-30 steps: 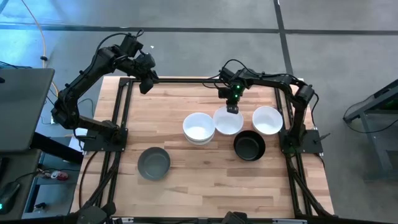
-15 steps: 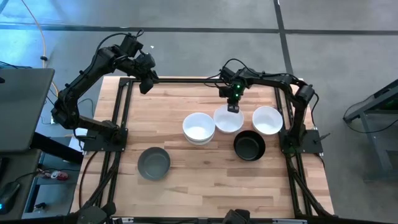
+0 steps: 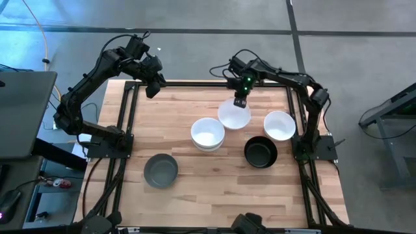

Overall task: Nest bowls inside each other
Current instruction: Stack the white bowl on top of the white bowl, then stack the dark gray bowl on top of the white bowl

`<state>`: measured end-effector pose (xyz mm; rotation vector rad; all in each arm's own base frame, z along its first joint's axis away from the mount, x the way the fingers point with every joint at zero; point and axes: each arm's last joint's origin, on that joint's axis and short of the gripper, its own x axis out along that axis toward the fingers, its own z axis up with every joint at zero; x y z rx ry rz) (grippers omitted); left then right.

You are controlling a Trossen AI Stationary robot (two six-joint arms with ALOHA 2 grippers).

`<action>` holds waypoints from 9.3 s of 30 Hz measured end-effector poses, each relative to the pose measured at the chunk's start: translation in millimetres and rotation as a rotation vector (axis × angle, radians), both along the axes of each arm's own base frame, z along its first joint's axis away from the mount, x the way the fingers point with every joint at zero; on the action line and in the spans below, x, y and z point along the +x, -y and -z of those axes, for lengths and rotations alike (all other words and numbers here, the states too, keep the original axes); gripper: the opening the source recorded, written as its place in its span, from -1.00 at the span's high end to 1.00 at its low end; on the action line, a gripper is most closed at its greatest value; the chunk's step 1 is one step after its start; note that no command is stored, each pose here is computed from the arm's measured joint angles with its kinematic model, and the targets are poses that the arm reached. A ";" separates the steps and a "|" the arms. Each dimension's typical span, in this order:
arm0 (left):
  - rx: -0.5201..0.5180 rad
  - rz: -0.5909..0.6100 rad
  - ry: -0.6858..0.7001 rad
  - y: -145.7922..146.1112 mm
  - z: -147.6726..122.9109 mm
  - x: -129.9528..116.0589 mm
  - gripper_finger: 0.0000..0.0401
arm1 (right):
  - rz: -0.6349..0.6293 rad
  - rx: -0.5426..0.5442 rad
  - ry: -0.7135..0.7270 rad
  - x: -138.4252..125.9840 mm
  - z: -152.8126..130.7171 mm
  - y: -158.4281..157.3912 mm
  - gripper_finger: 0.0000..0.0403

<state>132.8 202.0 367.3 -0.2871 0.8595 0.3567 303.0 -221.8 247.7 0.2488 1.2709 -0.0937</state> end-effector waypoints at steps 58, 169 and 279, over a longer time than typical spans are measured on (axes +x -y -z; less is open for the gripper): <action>-0.004 0.049 0.002 6.6 0.3 9.3 0.48 | 0.258 0.200 0.083 82.3 -21.9 -76.2 1.00; -0.218 0.353 -0.452 182.7 162.5 79.9 0.48 | -0.282 -0.455 1.059 -146.7 -270.6 -127.3 0.18; -0.200 0.402 -0.482 184.1 181.1 98.0 0.72 | -0.243 -0.381 1.022 -148.6 -265.6 -128.9 0.18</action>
